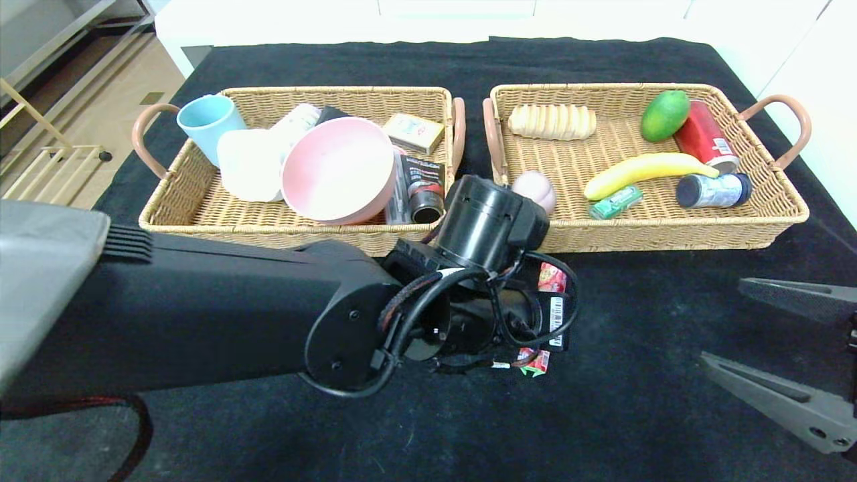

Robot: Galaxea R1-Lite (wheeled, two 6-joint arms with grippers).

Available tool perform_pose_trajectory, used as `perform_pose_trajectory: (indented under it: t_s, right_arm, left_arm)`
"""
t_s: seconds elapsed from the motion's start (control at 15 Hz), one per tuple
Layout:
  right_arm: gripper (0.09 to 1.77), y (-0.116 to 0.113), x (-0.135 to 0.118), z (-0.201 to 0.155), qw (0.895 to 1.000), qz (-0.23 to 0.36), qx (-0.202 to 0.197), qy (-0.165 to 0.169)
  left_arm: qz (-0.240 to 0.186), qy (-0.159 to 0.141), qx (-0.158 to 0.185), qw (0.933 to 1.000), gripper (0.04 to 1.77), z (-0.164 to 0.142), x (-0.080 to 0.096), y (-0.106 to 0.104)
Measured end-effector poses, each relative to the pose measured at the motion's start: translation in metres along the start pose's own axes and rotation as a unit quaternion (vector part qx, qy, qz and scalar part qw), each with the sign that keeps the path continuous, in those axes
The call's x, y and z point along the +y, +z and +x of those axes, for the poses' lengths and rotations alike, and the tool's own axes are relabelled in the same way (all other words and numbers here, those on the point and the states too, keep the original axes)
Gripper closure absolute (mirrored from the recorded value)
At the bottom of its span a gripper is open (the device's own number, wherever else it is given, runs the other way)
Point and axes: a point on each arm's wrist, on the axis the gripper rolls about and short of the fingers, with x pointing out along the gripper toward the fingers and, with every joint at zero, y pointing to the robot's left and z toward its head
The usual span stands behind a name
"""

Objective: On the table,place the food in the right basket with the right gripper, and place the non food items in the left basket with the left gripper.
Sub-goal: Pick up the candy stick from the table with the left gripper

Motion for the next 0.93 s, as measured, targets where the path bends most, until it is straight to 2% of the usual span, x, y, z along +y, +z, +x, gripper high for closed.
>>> perform_pose_trajectory:
  t_s: [0.53, 0.73, 0.93]
  right_arm:
    - [0.15, -0.004, 0.001, 0.002, 1.000, 0.002, 0.009, 0.005]
    - [0.15, -0.006, 0.001, 0.003, 1.000, 0.004, 0.014, 0.006]
    - [0.15, -0.008, 0.002, 0.005, 1.000, 0.004, 0.018, 0.009]
  left_arm:
    - [0.005, 0.011, 0.010, 0.9999, 1.48, 0.017, -0.001, -0.008]
    - [0.006, 0.012, 0.009, 0.9999, 1.07, 0.018, -0.001, -0.008]
    - [0.008, 0.011, 0.008, 0.9999, 0.78, 0.015, -0.001, -0.008]
